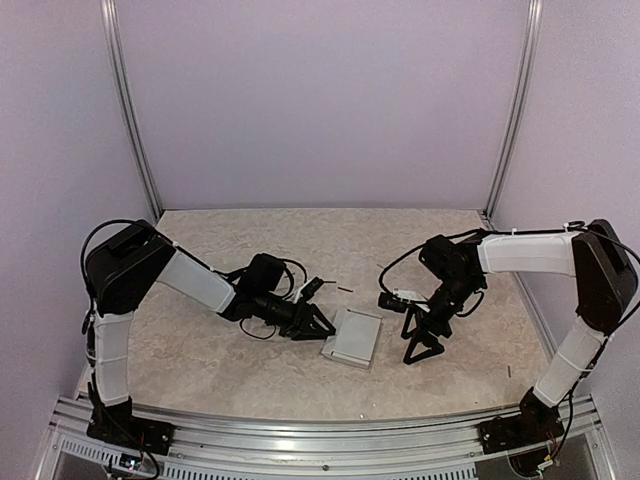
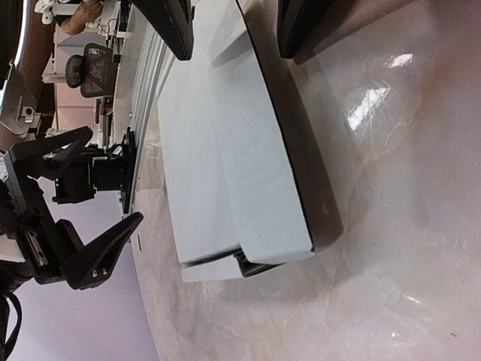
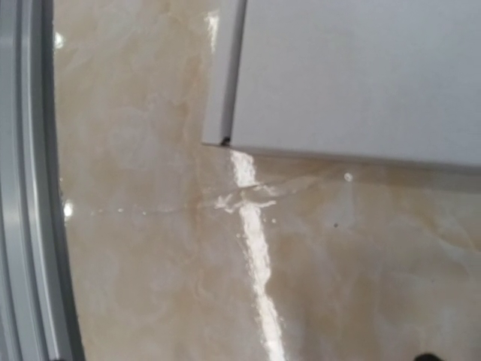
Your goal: Fold the paper box
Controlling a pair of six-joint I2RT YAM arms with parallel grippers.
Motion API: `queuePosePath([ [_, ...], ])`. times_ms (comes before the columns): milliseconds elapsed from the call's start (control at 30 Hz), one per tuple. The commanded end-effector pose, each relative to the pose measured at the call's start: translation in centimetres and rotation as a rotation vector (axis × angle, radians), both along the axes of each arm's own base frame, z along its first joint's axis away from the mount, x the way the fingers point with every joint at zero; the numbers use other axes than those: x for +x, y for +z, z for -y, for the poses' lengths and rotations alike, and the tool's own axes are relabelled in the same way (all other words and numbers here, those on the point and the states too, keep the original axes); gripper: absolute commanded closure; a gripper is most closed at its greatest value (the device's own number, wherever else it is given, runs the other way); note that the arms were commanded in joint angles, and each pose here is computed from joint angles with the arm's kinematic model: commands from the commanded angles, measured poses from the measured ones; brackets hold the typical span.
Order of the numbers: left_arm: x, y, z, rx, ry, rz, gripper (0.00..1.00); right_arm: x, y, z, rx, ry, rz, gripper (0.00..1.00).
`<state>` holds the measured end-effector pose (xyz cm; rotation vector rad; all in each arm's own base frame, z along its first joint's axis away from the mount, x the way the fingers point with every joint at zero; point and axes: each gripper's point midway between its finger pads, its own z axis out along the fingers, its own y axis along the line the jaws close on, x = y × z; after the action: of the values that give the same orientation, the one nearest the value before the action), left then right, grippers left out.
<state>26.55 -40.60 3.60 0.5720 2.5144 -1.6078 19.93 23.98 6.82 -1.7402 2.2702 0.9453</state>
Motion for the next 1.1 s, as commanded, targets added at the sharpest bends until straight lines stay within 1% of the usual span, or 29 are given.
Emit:
queuePosePath([
  [0, 0.0, 0.6, 0.6, -0.054, -0.042, -0.005, 0.64, 0.3, 0.5, -0.1, 0.005, -0.004, 0.022, 0.00],
  [100, -0.3, 1.2, 0.9, -0.094, -0.062, -0.014, 0.67, 0.1, 0.3, 0.1, 0.001, -0.006, 0.023, 0.01],
  [200, -0.1, 1.1, 1.0, -0.102, -0.061, -0.042, 0.75, -0.1, 0.3, 0.2, 0.001, -0.006, 0.025, 0.00],
  [400, 0.0, 2.0, 1.0, -0.190, -0.066, -0.094, 0.84, -0.3, 0.3, 0.3, 0.000, -0.007, 0.030, 0.00],
  [600, 0.2, 3.0, 1.3, -0.239, -0.074, -0.103, 0.92, -0.3, 0.2, 0.5, -0.004, -0.007, 0.036, 0.00],
  [733, 0.2, 3.8, 1.6, -0.262, -0.086, -0.094, 1.00, -0.3, 0.3, 0.5, -0.003, -0.010, 0.038, 0.00],
  [900, 0.3, 4.7, 1.7, -0.266, -0.098, -0.080, 1.00, 0.0, 1.0, 0.6, 0.004, -0.014, 0.054, 0.00],
  [1067, 0.3, 4.9, 1.7, -0.230, -0.101, -0.064, 1.00, 0.7, 1.6, 0.9, 0.013, -0.031, 0.073, 0.00],
])
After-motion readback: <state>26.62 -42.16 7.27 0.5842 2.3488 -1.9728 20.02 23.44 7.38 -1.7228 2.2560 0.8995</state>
